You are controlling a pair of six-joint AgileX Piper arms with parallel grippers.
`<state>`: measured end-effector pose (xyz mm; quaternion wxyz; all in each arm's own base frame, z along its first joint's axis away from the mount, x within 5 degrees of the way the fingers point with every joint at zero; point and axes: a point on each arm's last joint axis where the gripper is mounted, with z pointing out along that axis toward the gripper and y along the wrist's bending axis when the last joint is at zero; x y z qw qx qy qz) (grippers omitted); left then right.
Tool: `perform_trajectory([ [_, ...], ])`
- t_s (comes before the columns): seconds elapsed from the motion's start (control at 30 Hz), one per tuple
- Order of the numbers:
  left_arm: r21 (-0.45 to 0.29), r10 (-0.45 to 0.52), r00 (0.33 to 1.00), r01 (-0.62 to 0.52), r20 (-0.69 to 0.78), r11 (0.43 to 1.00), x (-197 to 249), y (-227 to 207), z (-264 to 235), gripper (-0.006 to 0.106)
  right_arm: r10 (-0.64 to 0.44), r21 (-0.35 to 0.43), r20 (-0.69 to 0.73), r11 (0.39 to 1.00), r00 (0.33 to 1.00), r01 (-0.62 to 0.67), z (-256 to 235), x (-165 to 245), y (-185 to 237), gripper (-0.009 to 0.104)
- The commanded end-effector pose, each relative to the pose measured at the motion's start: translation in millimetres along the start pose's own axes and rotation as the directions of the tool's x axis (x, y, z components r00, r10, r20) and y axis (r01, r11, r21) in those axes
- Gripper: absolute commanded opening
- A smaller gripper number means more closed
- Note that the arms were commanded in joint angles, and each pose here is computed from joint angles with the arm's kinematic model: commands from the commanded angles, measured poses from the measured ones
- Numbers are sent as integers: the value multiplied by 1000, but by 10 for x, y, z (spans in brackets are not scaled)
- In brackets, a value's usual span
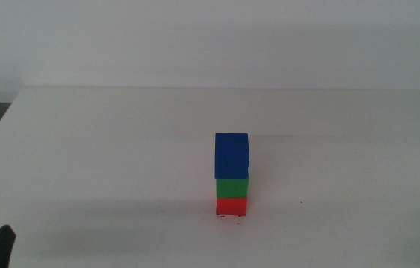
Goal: Stack red cubes first, then green, then blue cubes in a specific spot.
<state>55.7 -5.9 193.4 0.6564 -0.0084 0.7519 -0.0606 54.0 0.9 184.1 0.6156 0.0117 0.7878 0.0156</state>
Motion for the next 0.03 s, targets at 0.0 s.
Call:
perform_trajectory([
  [0.0,-2,0,1000,0,20,1000,-18,2,-2,94,-14,8,17,1000,1000,14,0,-7,-5,93],
])
